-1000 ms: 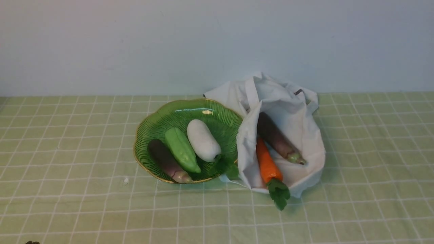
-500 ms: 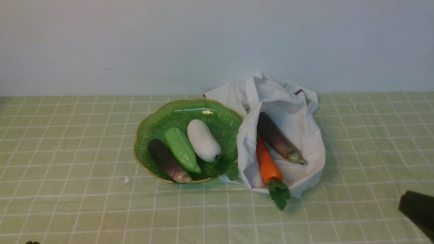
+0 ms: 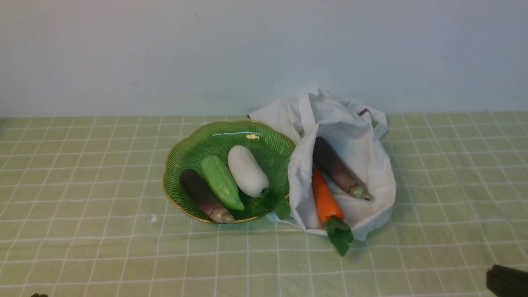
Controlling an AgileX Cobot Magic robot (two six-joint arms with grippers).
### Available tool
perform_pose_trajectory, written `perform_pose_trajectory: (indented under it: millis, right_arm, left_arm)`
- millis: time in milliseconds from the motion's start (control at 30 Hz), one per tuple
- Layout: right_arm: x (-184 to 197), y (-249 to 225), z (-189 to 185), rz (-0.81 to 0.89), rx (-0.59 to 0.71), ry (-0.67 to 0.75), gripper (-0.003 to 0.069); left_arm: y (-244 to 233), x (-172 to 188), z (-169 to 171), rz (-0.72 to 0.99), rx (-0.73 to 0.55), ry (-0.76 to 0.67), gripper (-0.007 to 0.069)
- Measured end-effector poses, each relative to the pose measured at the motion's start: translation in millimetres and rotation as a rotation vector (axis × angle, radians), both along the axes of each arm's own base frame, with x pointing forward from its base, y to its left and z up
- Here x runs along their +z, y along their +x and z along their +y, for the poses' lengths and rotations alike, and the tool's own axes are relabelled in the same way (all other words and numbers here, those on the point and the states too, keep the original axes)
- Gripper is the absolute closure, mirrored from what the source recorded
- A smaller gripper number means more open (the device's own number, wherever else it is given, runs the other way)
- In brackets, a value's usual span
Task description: Take vegetables from bag on green coffee tablecloth place on plate.
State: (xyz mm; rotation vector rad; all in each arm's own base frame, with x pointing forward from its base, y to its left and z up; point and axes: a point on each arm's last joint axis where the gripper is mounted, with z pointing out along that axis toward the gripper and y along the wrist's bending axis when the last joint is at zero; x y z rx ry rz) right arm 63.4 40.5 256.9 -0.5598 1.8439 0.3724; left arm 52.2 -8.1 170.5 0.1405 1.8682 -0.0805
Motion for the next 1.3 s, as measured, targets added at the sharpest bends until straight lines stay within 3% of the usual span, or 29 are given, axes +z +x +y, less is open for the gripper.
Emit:
perform_pose_trajectory:
  millis: [67, 333, 600, 1300]
  right_arm:
    - [-7.9, -3.2, -3.5, -0.029, -0.016, 0.018, 0.0673]
    - [-45.6, -11.6, -25.5, -0.147, -0.282, 0.071, 0.0673]
    - [-69.5, -10.2, -35.7, -0.124, -0.474, 0.051, 0.0673]
    - [-76.2, -9.0, -40.4, -0.117, -0.567, 0.049, 0.0673]
  left_arm:
    - [0.0, 0.0, 0.0, 0.000, 0.000, 0.000, 0.0630]
    - [0.0, 0.0, 0.0, 0.000, 0.000, 0.000, 0.0630]
    - [0.0, 0.0, 0.0, 0.000, 0.000, 0.000, 0.0630]
    - [0.0, 0.0, 0.0, 0.000, 0.000, 0.000, 0.0630]
